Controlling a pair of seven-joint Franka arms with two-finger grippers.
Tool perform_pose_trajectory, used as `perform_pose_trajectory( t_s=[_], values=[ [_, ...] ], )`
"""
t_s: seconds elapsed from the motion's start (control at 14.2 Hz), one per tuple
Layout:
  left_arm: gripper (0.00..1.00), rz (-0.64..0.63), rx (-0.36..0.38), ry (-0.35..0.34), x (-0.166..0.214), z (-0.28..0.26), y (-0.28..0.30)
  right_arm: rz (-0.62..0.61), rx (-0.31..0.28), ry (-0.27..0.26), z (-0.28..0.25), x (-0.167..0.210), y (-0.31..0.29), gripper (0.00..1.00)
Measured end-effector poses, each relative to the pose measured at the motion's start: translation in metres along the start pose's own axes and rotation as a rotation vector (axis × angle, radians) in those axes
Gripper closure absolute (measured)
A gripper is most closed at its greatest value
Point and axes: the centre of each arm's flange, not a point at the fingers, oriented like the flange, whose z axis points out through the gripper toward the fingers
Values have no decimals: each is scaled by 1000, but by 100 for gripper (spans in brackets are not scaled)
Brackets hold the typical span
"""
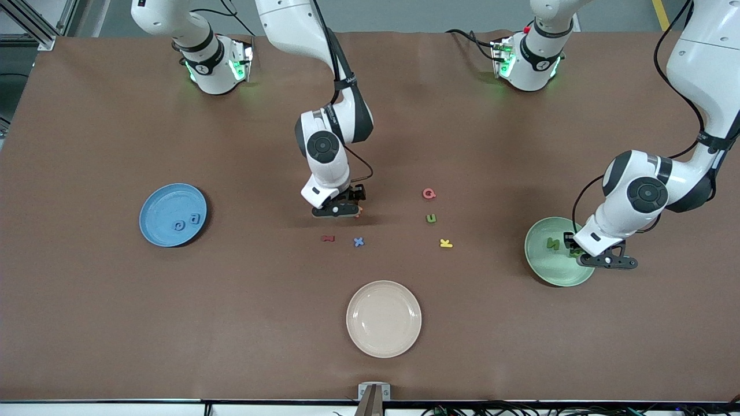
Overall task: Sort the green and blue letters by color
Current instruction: 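Grasp the blue E with the right gripper, then place the blue E on the blue plate while the left gripper reaches letters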
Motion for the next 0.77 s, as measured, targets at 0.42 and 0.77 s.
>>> perform_pose_trajectory(
  t_s=[0.42,0.77],
  values=[
    [36,-8,1,1,1,2,-5,1,4,9,-5,8,3,28],
    [0,-2,9,38,13,-19,-1,-1,8,15,-7,12,3,41]
  ],
)
